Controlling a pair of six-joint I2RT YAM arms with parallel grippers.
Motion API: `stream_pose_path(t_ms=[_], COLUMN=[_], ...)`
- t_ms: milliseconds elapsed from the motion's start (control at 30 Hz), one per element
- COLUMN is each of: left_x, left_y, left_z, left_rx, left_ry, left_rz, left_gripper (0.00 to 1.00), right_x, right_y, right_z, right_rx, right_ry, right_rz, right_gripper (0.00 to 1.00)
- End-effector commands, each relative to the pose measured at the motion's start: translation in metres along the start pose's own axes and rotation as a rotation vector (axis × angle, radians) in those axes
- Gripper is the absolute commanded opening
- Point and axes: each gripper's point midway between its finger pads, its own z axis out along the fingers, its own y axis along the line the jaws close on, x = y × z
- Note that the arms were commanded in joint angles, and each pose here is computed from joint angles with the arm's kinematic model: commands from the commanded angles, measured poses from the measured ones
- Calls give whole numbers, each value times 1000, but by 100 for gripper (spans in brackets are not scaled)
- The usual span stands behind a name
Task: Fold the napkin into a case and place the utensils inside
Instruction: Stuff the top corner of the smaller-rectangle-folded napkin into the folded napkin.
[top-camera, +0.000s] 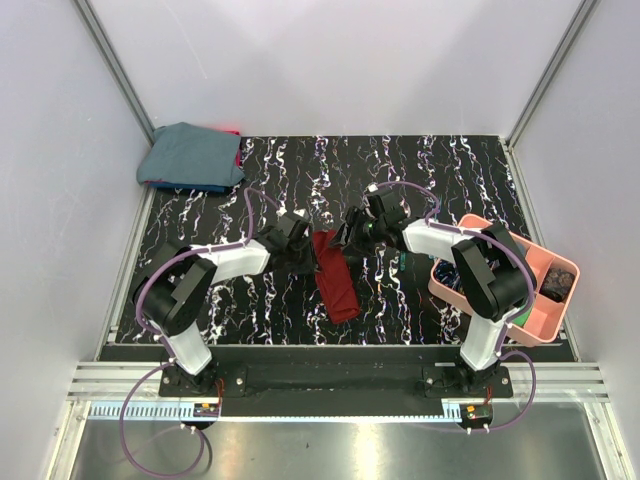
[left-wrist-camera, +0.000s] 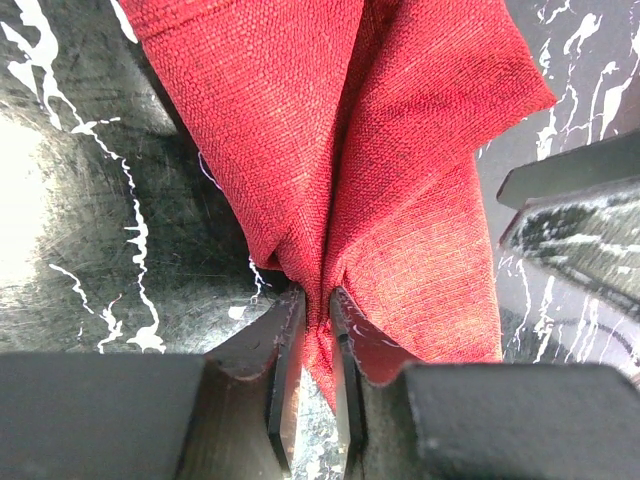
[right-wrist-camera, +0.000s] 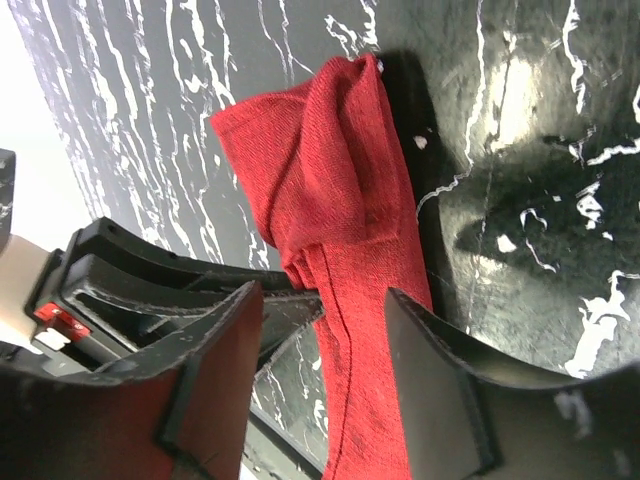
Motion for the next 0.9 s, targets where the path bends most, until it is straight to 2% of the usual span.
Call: stream_pose_path(t_ms=[0,400,600,867], left_x=[13,14,15,18], left_y=[7,5,5,5], left_z=[-5,-7,-5,-6], left_rx=[-20,-9,-5,-1], left_ry=[36,34,38,39], left_rz=[4,5,6,4], left_gripper=[19,18,18,18], right_x=[-15,-28,-33,-31], right_y=[5,1,10,10], right_z=[5,18,17,23], right_rx=[-44,-67,-93,-103], right_ry=[-62,-76,-80,-67], right_rz=[-20,-9,-25,-13], right_gripper=[59,57,47,49])
